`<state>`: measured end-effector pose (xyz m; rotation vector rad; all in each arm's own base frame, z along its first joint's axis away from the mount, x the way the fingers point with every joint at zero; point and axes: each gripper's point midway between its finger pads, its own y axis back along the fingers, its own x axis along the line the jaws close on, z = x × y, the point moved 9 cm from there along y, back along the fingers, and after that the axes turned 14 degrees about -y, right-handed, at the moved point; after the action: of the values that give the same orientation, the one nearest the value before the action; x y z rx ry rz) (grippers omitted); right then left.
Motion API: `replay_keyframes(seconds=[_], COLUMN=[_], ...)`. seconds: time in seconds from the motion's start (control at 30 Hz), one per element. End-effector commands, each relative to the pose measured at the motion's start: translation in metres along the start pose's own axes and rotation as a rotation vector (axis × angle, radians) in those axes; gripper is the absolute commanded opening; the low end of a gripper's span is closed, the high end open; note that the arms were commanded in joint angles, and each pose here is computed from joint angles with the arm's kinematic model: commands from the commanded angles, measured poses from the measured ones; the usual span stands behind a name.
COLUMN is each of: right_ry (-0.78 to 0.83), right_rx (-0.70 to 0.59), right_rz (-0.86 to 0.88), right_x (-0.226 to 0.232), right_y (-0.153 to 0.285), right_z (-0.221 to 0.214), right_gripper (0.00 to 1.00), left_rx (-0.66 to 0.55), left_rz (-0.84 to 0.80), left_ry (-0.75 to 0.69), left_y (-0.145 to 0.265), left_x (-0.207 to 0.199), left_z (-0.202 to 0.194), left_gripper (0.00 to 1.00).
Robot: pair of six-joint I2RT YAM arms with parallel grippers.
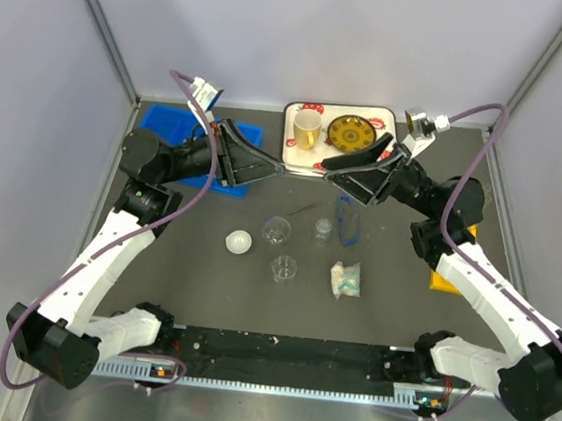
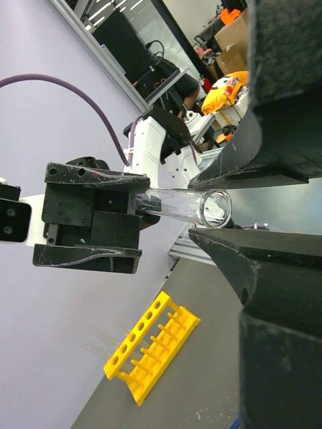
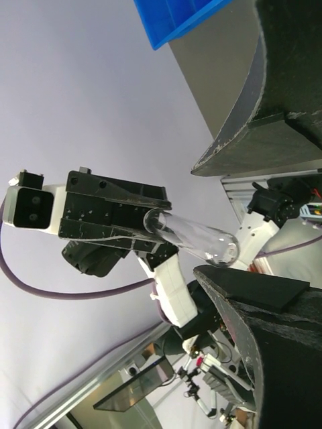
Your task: Organize the chemistry lab equipment
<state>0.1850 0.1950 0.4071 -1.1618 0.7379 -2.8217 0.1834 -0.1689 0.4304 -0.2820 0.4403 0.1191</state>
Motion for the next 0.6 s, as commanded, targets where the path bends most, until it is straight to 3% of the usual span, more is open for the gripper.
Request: replay_keyframes(seconds=[0.0,0.57], right_ry=[0.087,0.076], right_rx=[-0.018,-0.002], right_rz=[0.086,0.088], right_x=[0.0206,0.0187], right_y=[-0.0177,-0.0204], right_z=[0.0107,0.0080], right_gripper=[0.56,0.37], left_rx=[-0.034,-0.056], left_rz=[-0.021,0.019], left_ry=[-0.061,-0.087], left_y=[0.0001,0.0013], left_x=[-0.0042,0.0013], left_z=[0.0059,0.0088], left_gripper=[0.05,0.03])
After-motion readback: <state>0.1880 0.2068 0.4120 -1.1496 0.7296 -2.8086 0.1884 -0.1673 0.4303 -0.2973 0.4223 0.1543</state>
